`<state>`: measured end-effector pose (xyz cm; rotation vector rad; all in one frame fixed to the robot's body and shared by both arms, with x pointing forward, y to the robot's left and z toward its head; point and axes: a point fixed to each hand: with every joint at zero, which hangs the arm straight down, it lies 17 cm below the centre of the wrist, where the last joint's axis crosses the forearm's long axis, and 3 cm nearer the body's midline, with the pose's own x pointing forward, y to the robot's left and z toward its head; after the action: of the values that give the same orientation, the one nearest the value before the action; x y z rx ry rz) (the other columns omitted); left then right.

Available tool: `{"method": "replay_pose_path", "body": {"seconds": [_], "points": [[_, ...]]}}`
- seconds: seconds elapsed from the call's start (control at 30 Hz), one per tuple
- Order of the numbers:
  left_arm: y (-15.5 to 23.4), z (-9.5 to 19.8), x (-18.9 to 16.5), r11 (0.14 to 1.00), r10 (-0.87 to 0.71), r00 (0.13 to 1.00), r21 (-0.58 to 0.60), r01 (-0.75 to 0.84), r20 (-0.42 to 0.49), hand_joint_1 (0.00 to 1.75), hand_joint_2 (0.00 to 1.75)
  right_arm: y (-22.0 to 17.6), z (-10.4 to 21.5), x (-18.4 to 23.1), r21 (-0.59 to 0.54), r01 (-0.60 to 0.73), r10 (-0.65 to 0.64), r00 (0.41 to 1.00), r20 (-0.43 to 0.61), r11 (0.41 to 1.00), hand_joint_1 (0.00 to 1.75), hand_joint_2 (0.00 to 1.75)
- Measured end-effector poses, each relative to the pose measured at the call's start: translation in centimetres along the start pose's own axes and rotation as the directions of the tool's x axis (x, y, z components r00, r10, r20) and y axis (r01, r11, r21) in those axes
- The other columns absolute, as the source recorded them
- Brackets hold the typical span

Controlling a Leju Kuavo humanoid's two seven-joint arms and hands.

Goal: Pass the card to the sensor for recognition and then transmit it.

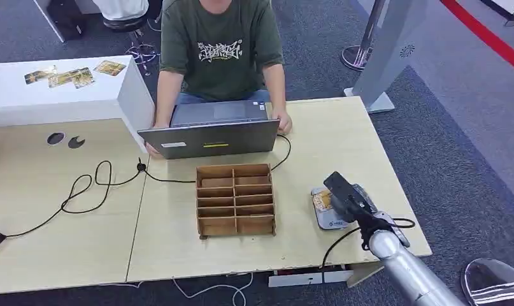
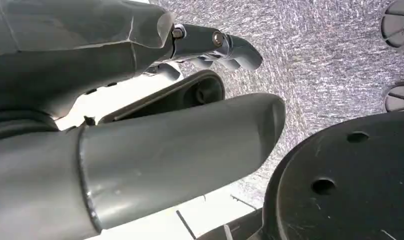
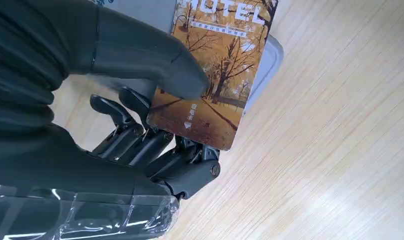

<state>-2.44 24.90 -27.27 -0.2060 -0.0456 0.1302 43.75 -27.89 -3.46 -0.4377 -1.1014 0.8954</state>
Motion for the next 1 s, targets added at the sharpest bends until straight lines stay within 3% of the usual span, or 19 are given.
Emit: {"method": "replay_pose_path", "body": {"seconds": [1.0], "points": [[0.45, -0.02, -0.01, 1.0, -0.001, 1.0, 0.015, 0.001, -0.009, 0.0, 0.0, 0.32, -0.86, 0.46, 0.044, -0.046, 0.047, 0.999, -0.008, 0.998, 1.75, 1.75]]}}
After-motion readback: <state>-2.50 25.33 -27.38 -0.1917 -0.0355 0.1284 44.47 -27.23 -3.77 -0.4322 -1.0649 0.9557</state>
